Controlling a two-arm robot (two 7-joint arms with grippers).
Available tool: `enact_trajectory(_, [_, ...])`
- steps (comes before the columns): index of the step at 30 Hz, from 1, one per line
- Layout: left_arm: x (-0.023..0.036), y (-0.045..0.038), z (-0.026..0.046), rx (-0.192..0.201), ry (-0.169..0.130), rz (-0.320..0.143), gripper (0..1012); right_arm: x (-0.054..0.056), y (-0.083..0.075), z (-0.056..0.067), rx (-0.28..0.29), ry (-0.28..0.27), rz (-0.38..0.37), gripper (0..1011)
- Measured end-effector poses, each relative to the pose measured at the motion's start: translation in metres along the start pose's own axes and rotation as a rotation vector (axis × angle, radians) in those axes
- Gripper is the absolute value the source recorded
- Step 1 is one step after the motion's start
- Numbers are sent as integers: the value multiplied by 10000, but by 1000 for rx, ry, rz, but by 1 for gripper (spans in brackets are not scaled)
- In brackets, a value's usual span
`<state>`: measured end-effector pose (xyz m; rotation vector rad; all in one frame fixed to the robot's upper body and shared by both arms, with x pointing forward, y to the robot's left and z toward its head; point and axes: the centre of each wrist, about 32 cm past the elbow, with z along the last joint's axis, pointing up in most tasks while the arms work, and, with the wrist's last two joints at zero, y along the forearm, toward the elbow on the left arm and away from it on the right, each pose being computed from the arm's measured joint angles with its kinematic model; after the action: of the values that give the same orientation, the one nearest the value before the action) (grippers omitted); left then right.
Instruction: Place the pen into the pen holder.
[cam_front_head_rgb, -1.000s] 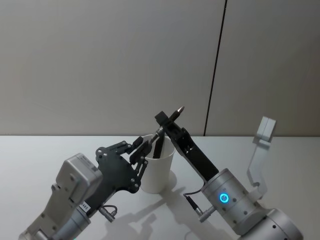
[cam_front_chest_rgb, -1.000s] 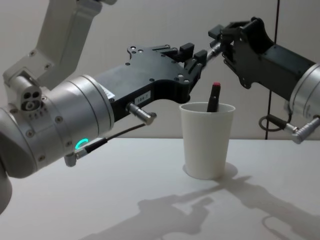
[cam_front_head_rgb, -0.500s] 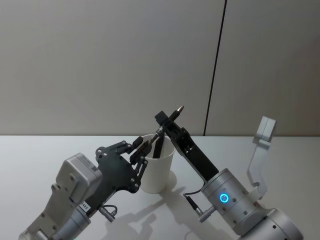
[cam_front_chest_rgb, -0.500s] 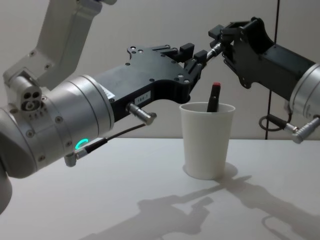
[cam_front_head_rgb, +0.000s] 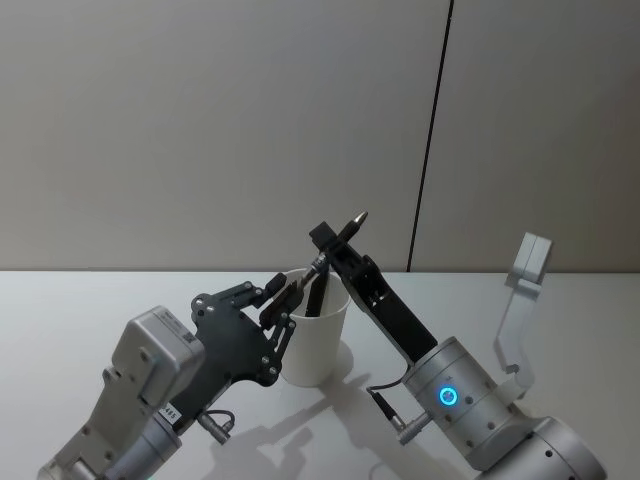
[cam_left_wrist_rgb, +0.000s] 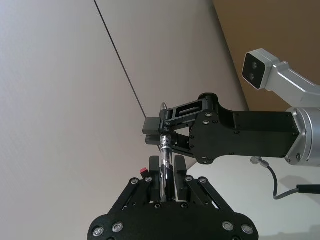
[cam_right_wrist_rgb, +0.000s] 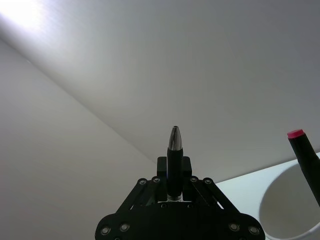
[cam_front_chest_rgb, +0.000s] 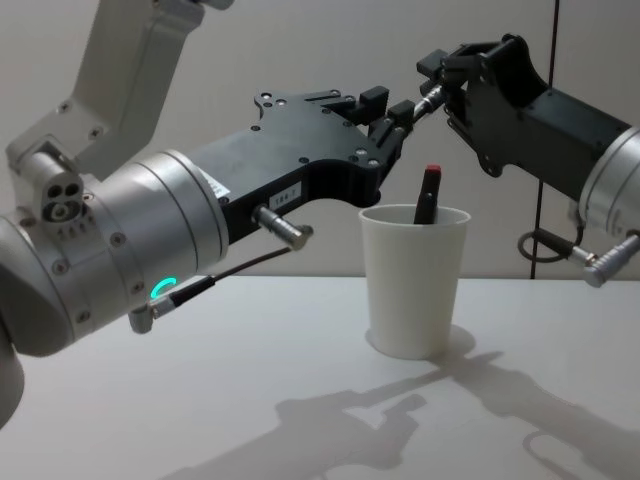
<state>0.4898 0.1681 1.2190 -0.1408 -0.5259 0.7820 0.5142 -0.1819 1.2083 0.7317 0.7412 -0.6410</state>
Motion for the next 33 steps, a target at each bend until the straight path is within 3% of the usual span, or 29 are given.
enact_trajectory(5, [0, 0, 0, 0, 0, 0, 180, 0, 0, 0, 0, 0, 0, 154])
enact_trajectory(18, [0, 0, 0, 0, 0, 0, 628, 0, 0, 0, 0, 0, 0, 154])
enact_trajectory(19, [0, 0, 0, 0, 0, 0, 628, -1, 0, 0, 0, -1, 0, 153])
enact_trajectory(21, [0, 0, 0, 0, 0, 0, 734, -3, 1, 3, 1, -4, -1, 154])
enact_trajectory(22, [0, 0, 0, 0, 0, 0, 734, -5, 1, 5, 1, -7, -1, 154])
enact_trajectory(25, [0, 0, 0, 0, 0, 0, 852, -19, 7, 22, 8, -31, -5, 153])
enact_trajectory(33, [0, 0, 0, 0, 0, 0, 1004, -64, 34, 85, 26, -138, -30, 153])
